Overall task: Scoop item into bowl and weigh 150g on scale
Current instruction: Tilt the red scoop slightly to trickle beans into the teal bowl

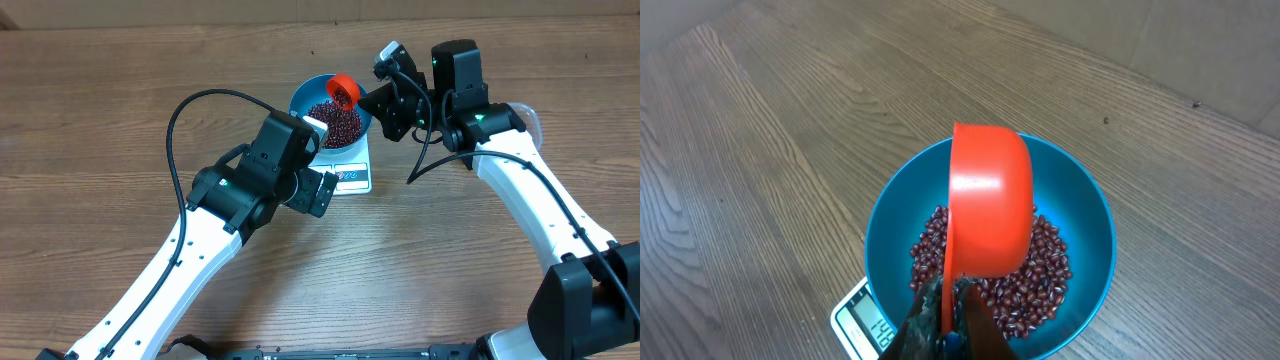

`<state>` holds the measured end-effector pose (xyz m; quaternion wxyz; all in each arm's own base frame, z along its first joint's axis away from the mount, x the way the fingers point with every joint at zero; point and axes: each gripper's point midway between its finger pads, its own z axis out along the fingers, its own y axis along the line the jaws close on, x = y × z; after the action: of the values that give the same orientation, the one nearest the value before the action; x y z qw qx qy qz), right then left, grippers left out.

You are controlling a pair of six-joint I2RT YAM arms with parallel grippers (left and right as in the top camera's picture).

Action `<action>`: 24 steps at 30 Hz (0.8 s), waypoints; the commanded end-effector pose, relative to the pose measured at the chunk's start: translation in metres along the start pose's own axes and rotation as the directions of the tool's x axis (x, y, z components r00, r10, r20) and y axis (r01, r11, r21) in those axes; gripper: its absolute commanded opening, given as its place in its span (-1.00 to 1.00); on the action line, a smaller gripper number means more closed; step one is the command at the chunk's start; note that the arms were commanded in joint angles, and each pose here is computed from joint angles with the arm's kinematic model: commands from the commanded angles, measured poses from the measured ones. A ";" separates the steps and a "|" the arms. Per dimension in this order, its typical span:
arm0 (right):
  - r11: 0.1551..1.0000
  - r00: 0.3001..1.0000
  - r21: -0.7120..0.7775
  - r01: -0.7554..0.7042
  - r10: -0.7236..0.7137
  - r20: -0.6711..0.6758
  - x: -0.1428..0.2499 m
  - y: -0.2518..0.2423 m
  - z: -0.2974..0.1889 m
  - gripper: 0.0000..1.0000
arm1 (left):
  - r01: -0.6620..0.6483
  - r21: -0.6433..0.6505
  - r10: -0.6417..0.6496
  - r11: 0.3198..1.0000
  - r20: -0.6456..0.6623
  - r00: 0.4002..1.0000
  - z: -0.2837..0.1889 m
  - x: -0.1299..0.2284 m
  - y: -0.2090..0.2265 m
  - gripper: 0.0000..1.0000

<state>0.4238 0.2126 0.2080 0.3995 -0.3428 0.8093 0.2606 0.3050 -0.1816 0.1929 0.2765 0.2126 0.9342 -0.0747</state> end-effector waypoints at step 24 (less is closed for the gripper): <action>0.999 0.999 0.024 0.040 -0.041 0.034 -0.014 0.002 -0.008 -0.93 | -0.024 0.006 0.024 1.000 0.004 1.000 0.000 -0.003 -0.002 0.99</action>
<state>0.4278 0.2115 0.2099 0.4087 -0.3444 0.8068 0.2517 0.3050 -0.1816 0.1929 0.2765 0.2126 0.9342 -0.0747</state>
